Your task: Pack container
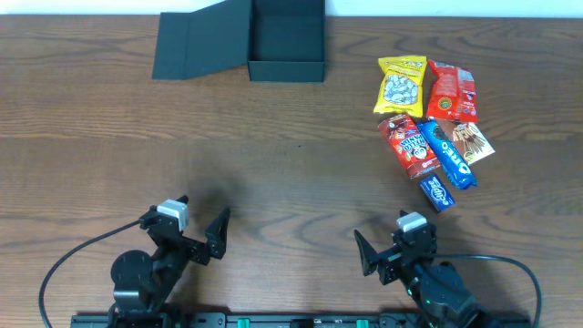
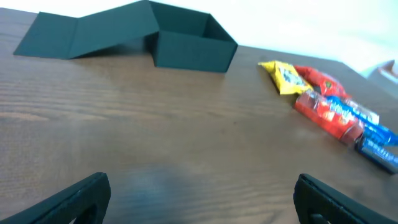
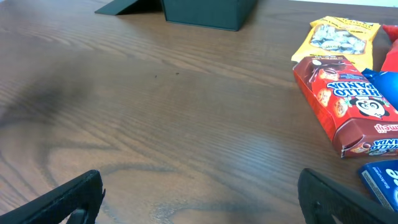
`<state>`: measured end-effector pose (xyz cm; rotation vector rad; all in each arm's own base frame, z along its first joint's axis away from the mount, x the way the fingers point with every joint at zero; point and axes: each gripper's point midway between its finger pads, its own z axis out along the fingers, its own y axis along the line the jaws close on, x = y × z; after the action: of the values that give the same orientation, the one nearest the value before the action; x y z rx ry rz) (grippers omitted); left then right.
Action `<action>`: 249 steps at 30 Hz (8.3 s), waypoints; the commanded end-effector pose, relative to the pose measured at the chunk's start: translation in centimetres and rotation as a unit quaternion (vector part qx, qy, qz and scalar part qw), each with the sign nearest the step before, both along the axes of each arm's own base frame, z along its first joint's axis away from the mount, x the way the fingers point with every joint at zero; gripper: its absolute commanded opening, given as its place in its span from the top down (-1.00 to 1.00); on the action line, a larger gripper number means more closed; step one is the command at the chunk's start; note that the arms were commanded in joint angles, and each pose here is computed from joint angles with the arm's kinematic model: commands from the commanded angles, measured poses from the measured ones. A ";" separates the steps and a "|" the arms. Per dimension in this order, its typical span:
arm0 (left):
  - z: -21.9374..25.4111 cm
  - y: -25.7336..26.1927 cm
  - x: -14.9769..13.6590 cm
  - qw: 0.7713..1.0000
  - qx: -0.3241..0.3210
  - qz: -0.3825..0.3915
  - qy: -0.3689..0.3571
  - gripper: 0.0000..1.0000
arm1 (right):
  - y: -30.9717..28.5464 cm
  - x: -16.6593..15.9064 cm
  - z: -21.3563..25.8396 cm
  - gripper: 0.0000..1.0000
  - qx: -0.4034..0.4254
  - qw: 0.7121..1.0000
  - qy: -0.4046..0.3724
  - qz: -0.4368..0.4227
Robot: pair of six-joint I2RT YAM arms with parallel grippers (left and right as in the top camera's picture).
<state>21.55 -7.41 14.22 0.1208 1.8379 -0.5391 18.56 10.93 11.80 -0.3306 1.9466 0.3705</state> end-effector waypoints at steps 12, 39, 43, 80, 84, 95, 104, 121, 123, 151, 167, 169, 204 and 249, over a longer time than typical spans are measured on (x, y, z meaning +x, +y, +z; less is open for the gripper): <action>4.3 -2.1 -0.2 0.995 -0.069 -0.057 -0.053 -0.90 | 0.2 -0.1 -0.2 -0.99 -0.004 1.000 -0.002 0.006; 5.2 -9.4 31.4 0.976 0.105 -0.015 0.191 -0.90 | 0.2 -0.1 -0.2 -0.98 -0.004 1.000 -0.002 0.006; 3.6 -13.2 34.3 0.973 0.008 -0.049 0.226 -0.91 | 0.2 -0.1 -0.2 -0.99 -0.004 1.000 -0.002 0.006; -6.3 -9.2 33.9 0.828 -0.228 0.292 0.420 -0.51 | 0.2 -0.1 -0.2 -0.98 -0.004 1.000 -0.002 0.006; -7.6 -9.1 34.2 0.811 -0.255 0.292 0.438 -0.42 | 0.2 -0.1 -0.2 -0.98 -0.004 1.000 -0.002 0.006; -6.2 -7.3 36.3 0.822 -0.269 0.305 0.399 -0.41 | 0.2 -0.1 -0.2 -0.98 -0.004 1.000 -0.002 0.006; -7.1 -7.7 36.6 0.815 -0.284 0.302 0.406 -0.32 | 0.2 -0.1 -0.2 -0.99 -0.004 1.000 -0.002 0.006; -9.1 -8.6 35.5 0.814 -0.225 0.273 0.461 0.03 | 0.2 -0.1 -0.2 -0.99 -0.004 1.000 -0.002 0.006; -9.2 -8.3 34.5 0.815 -0.194 0.268 0.475 0.03 | 0.2 -0.1 -0.2 -0.99 -0.004 1.000 -0.002 0.006; -6.3 -7.7 26.3 0.742 -0.080 0.318 0.585 -0.18 | 0.2 -0.1 -0.2 -0.98 -0.004 1.000 -0.002 0.006; -7.3 -11.1 28.4 0.739 -0.164 0.366 0.541 -0.20 | 0.2 -0.1 -0.2 -0.99 -0.004 1.000 -0.002 0.006; -7.8 -11.0 28.2 0.733 -0.165 0.372 0.545 -0.20 | 0.2 -0.1 -0.2 -0.99 -0.004 1.000 -0.002 0.006; -9.0 -6.6 19.3 0.753 0.270 0.146 0.582 0.88 | 0.2 -0.1 -0.2 -0.99 -0.004 1.000 -0.002 0.006; -7.1 -6.7 21.2 0.775 0.294 0.171 0.533 -0.65 | 0.2 -0.1 -0.2 -0.98 -0.004 1.000 -0.002 0.006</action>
<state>41.45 -14.02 4.97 -0.1225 3.0795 0.4009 18.55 11.02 11.87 -0.3319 1.9421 0.3769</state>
